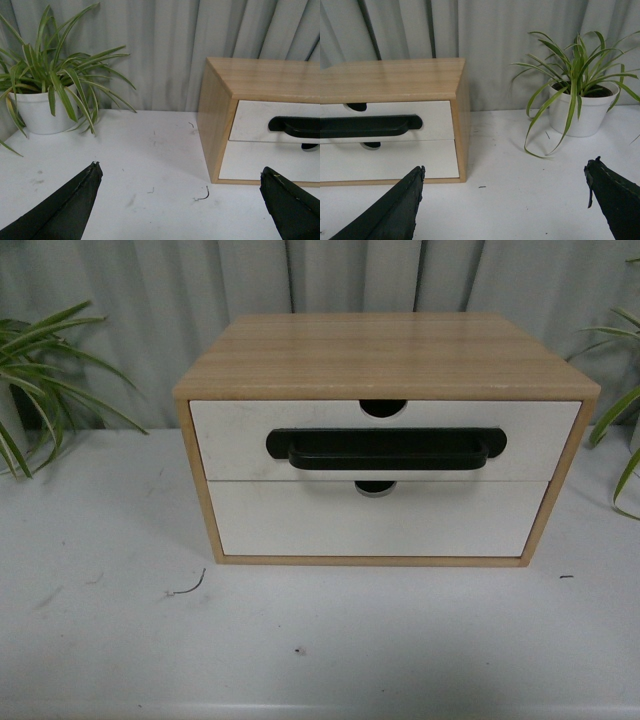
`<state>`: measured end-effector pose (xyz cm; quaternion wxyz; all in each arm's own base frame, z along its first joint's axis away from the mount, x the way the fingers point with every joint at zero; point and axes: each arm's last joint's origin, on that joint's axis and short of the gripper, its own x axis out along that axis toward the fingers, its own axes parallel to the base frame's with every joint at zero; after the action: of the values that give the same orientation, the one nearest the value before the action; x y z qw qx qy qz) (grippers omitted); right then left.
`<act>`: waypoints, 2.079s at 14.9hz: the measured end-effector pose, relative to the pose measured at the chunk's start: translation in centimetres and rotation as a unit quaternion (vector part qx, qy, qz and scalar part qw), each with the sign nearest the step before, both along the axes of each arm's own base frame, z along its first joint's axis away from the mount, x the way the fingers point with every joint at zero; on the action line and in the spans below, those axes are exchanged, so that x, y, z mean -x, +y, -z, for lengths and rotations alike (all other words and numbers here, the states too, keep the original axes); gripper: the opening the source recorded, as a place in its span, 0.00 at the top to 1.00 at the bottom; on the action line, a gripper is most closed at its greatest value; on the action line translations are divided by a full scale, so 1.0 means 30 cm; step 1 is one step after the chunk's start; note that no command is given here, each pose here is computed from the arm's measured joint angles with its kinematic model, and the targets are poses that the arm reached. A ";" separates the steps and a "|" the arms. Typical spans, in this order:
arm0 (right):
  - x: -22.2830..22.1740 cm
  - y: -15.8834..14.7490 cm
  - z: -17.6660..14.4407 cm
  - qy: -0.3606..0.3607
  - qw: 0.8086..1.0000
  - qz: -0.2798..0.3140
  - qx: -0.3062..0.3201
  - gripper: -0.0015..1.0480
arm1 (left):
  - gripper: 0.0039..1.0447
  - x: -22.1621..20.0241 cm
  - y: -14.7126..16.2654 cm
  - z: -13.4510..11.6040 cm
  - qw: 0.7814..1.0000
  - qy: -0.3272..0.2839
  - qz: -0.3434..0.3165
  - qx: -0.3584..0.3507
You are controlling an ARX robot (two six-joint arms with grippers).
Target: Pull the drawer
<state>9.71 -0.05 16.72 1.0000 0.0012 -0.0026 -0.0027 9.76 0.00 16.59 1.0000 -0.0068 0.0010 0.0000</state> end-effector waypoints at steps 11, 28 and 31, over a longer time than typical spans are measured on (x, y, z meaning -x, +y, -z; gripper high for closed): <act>0.000 0.000 0.000 0.000 1.000 0.000 0.000 0.06 | 0.06 0.000 0.000 0.000 1.000 0.000 0.000 0.000; 0.000 0.000 0.000 0.000 1.000 0.000 0.000 0.06 | 0.06 0.000 0.000 0.000 1.000 0.000 0.000 0.000; -0.044 0.008 -0.007 0.060 0.998 0.017 -0.021 0.06 | 0.06 -0.027 -0.034 -0.033 0.979 0.156 -0.125 0.051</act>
<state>11.04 0.17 16.93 0.9979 0.0217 0.0571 -0.0193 10.56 -1.04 17.58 0.9780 -0.0578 0.1560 0.1257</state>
